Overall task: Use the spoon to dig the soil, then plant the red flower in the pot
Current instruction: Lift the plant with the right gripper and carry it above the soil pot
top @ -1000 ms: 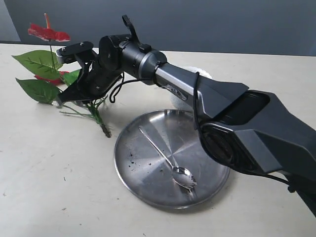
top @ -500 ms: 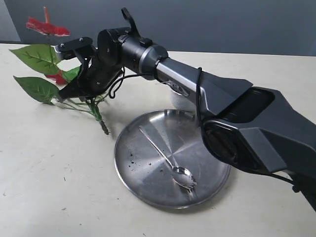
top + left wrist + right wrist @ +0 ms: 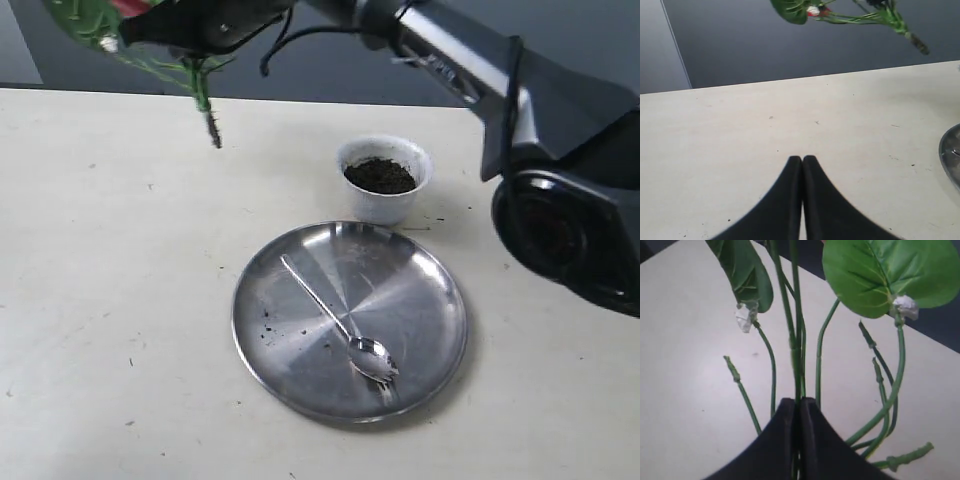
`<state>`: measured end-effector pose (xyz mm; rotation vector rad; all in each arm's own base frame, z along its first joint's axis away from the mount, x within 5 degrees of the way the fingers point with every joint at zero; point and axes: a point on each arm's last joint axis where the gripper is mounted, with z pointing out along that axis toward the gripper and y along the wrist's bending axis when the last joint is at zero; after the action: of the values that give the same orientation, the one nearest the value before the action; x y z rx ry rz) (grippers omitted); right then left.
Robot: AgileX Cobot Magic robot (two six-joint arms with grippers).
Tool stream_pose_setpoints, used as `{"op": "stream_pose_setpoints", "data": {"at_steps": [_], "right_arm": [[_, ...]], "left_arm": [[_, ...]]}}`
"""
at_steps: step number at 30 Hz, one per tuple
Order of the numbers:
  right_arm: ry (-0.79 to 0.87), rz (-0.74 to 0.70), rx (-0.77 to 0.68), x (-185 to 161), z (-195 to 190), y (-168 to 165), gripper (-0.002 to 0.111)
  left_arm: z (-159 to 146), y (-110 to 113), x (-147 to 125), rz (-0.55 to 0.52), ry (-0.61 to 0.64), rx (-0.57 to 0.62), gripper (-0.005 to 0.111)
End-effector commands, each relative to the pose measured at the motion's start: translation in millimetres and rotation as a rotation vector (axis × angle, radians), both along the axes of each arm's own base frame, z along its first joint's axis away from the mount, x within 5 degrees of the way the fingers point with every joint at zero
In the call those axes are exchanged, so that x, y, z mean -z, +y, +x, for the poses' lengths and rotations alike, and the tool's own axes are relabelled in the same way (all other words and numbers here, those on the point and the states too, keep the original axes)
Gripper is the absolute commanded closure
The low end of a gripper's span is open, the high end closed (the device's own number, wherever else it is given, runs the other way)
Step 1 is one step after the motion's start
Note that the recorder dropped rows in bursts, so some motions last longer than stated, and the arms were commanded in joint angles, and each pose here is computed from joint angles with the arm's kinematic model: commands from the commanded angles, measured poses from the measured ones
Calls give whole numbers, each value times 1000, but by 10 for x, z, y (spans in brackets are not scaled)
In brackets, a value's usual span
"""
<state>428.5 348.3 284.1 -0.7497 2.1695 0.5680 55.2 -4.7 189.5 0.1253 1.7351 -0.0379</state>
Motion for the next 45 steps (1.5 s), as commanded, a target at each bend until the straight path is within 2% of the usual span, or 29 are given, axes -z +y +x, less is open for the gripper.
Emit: {"op": "stream_pose_setpoints", "data": {"at_steps": [1,5,11,17,22,27,32,35,38,41,45], "right_arm": [[-8,-110,53,-320,80,-478,109],[-21,-116,97,-496,139,-735,109],[38,-145,137,-521,202,-1003,109],[52,-238,131,-528,97,-1181,109],[35,-244,168,-484,-45,-1437,109],[-58,-164,272,-395,-334,-1873,109],[-246,23,458,-171,-720,-2339,109],[-325,58,523,140,-878,-2455,109],[-337,147,567,331,-929,-2433,109],[-401,272,517,417,-907,-2317,109],[-482,407,334,581,-839,-2116,109]], "left_arm": [[0,-4,-21,-6,-17,6,106],[0,-4,-21,-6,-17,6,106],[0,-4,-21,-6,-17,6,106],[0,-4,-21,-6,-17,6,106],[0,-4,-21,-6,-17,6,106],[0,-4,-21,-6,-17,6,106],[0,-4,-21,-6,-17,6,106],[0,-4,-21,-6,-17,6,106],[0,-4,-21,-6,-17,6,106],[0,-4,-21,-6,-17,6,106],[0,-4,-21,-6,-17,6,106]]}}
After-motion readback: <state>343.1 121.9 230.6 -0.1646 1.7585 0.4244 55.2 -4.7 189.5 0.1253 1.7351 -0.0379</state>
